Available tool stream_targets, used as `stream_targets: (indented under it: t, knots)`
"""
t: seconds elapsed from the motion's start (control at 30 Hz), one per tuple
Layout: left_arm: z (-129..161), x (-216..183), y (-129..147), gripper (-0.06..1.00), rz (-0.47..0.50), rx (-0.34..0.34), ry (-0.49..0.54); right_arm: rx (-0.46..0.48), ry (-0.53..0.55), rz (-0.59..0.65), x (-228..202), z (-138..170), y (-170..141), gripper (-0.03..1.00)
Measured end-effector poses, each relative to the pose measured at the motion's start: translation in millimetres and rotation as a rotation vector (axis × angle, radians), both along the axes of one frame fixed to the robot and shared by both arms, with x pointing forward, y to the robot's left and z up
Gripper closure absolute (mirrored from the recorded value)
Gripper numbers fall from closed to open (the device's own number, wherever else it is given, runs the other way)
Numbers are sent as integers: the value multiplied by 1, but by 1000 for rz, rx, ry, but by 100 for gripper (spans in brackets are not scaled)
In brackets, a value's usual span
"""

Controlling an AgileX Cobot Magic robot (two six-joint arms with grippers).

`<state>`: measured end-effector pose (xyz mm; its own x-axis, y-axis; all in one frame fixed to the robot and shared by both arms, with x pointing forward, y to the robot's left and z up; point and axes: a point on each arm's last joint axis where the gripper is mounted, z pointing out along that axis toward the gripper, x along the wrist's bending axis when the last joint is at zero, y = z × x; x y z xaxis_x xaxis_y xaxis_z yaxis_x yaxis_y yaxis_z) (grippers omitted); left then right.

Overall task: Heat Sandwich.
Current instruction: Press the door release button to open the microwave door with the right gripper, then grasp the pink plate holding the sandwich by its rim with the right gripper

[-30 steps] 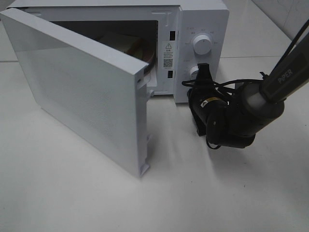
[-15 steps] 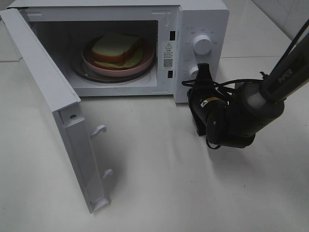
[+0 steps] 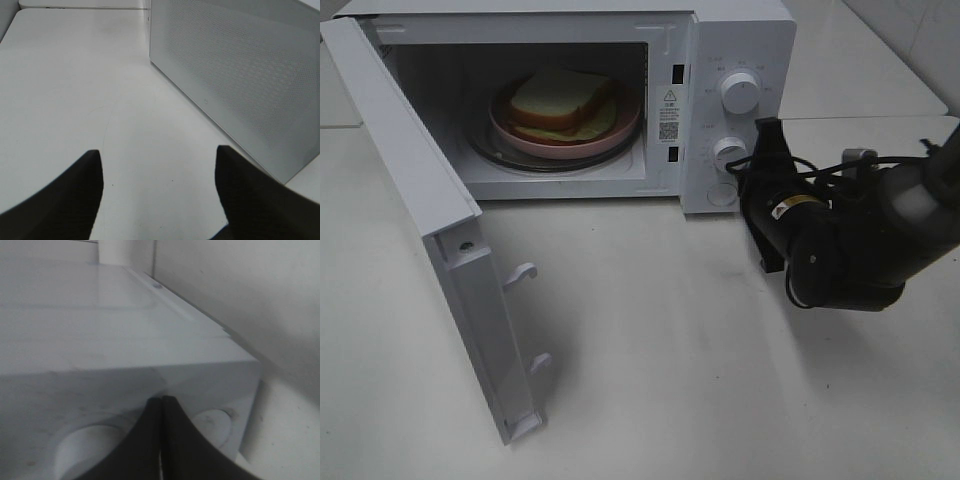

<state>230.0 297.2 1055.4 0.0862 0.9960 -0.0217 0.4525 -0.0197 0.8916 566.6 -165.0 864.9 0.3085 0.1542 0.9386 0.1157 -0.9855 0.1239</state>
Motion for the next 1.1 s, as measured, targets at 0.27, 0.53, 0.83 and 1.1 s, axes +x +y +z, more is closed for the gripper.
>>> stream_targets:
  t: [0.27, 0.53, 0.83, 1.1]
  knots:
    - [0, 0, 0, 33, 0, 0, 0, -67, 8, 63, -29, 19, -12, 95]
    - [0, 0, 0, 33, 0, 0, 0, -290, -27, 171, -52, 46, -21, 95]
    - [0, 0, 0, 33, 0, 0, 0, -618, -44, 417, -72, 83, -20, 95]
    - [0, 0, 0, 33, 0, 0, 0, -954, -26, 737, -98, 105, -20, 92]
